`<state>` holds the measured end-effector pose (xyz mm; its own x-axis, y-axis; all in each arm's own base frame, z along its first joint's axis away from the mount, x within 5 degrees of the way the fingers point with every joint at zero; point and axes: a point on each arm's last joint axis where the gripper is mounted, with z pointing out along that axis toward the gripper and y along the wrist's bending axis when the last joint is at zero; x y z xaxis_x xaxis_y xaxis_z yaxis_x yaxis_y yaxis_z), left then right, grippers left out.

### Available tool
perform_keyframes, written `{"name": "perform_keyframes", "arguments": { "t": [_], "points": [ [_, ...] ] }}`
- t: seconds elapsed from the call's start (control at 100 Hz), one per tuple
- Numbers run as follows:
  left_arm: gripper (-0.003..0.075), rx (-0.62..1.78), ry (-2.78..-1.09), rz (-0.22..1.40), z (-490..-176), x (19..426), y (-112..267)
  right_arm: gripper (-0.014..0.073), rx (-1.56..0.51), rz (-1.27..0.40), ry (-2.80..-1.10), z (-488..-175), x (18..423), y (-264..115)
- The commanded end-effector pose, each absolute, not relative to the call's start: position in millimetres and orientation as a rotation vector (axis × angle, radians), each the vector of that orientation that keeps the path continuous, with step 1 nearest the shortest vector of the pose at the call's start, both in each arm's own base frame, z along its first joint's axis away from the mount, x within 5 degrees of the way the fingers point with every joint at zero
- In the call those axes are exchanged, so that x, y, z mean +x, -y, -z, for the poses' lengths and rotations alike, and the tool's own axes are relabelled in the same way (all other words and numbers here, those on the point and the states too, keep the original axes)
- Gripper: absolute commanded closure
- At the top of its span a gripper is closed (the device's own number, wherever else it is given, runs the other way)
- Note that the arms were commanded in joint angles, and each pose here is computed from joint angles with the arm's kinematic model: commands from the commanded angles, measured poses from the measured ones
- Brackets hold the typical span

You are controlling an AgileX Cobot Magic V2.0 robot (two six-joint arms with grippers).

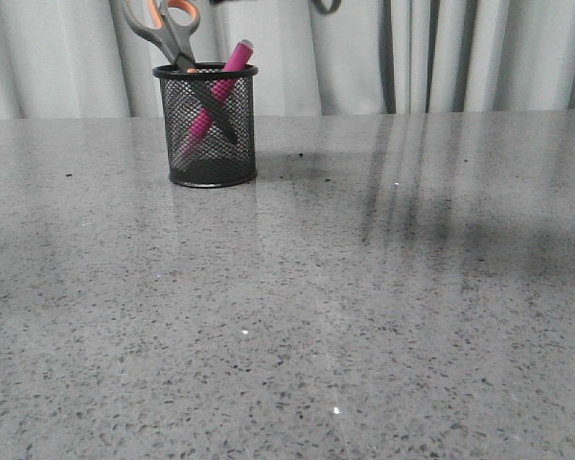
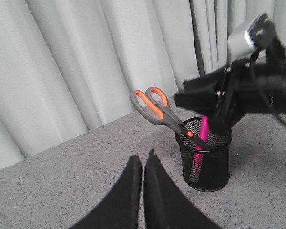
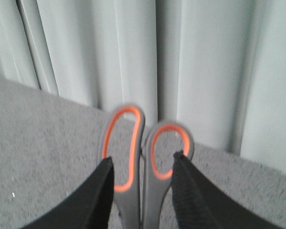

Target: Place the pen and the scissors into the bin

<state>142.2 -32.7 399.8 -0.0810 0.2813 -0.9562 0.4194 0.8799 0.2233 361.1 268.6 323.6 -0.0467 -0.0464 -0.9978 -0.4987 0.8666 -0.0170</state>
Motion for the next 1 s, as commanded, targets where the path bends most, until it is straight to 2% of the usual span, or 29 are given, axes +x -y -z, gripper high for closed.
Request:
{"name": "perform_keyframes", "arguments": {
  "t": [0.0, 0.11, 0.16, 0.23, 0.34, 0.63, 0.99],
  "points": [
    [0.0739, 0.478, -1.619, 0.131, -412, 141, 31, 0.0340, -0.354, -0.389, -1.389, -390, 342, -250],
    [0.0739, 0.477, -1.618, 0.125, -412, 141, 30, 0.0344, -0.337, -0.407, -1.343, -419, 327, -234],
    [0.0739, 0.479, -1.619, 0.122, -412, 141, 30, 0.0372, -0.329, -0.415, -1.321, -434, 316, -224],
    [0.0739, 0.480, -1.619, 0.121, -412, 141, 30, 0.0457, -0.313, -0.413, -1.299, -447, 303, -207],
    [0.0739, 0.475, -1.616, 0.118, -413, 141, 30, 0.0661, -0.291, -0.391, -1.291, -452, 283, -180],
    [0.0740, 0.373, -1.559, 0.047, -405, 131, 22, 0.0671, -0.263, -0.312, -1.365, -410, 219, -114],
    [0.0740, 0.178, -1.491, 0.004, -334, 83, 11, 0.0671, -0.269, -0.273, -1.423, -326, 141, -65]
  ]
}}
